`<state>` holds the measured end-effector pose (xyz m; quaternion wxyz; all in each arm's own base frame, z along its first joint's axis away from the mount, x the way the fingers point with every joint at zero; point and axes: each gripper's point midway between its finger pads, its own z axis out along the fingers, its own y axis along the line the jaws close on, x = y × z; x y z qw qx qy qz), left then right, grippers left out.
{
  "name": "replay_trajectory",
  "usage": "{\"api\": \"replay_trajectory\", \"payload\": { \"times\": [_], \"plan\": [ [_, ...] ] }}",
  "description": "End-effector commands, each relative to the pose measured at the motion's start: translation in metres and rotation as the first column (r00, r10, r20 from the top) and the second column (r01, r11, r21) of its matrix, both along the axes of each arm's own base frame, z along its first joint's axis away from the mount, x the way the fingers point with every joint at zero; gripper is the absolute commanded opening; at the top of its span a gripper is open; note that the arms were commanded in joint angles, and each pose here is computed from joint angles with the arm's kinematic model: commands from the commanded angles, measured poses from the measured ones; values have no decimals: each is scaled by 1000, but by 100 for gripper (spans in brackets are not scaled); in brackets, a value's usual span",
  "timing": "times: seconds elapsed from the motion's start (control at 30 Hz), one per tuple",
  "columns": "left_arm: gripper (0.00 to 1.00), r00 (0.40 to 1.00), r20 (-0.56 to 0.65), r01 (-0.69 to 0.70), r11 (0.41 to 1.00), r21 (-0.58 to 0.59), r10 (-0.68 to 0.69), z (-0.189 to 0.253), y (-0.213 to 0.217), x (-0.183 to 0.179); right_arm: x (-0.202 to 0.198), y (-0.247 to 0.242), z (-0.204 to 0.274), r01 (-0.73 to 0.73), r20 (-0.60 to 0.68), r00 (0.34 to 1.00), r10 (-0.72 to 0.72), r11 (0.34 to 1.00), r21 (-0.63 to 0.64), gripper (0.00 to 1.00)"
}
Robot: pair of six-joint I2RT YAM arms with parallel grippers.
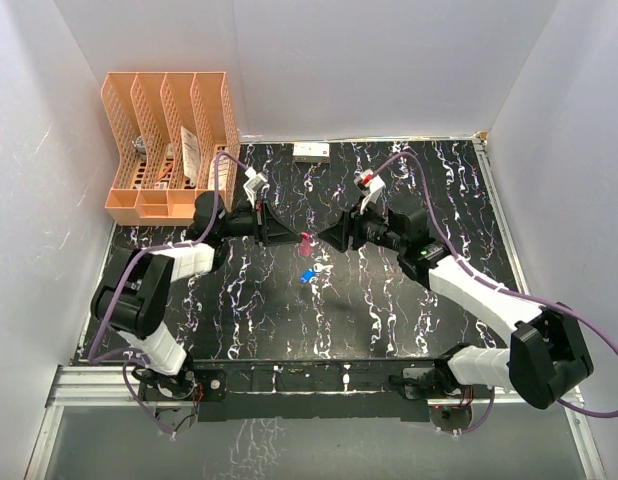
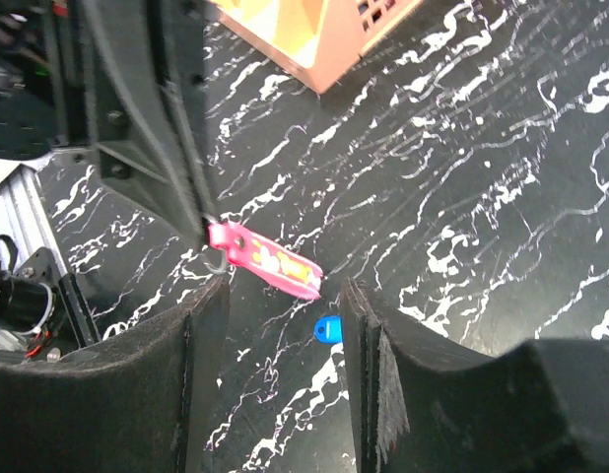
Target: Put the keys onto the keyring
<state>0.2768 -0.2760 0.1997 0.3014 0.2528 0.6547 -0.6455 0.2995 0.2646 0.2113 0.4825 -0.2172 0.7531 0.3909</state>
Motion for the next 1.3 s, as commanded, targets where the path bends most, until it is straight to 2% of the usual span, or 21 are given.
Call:
{"api": "replay_trajectory", "payload": {
  "times": [0.0,0.1,0.53,0.73,0.87,1.03,1.13,1.27],
  "plan": [
    [0,990,75,130,987,-96,-123,33,-1,-13,1,7,50,-77,173,983,69,996,41,48],
    [0,985,70,169,975,-144,-160,41,-1,-18,-1,10,48,-99,165,982,92,995,34,48],
    [0,972,46,234,964,-129,-230,39,-12,-19,-6,24,48,-187,138,974,177,980,65,48],
    [0,970,35,243,962,-124,-241,37,-15,-20,-5,27,51,-196,139,973,184,977,82,44],
    [0,971,30,238,964,-119,-236,35,-16,-19,-4,30,50,-207,132,972,195,975,86,39],
    [0,974,41,225,969,-99,-222,34,-19,-17,-6,33,48,-227,122,969,215,969,94,28],
    [0,979,11,204,977,-64,-203,28,-22,-14,-7,34,47,-237,118,967,225,967,98,17],
    [0,988,47,147,988,38,-148,16,-29,-7,-7,34,45,-238,116,967,227,966,98,4]
  ]
}}
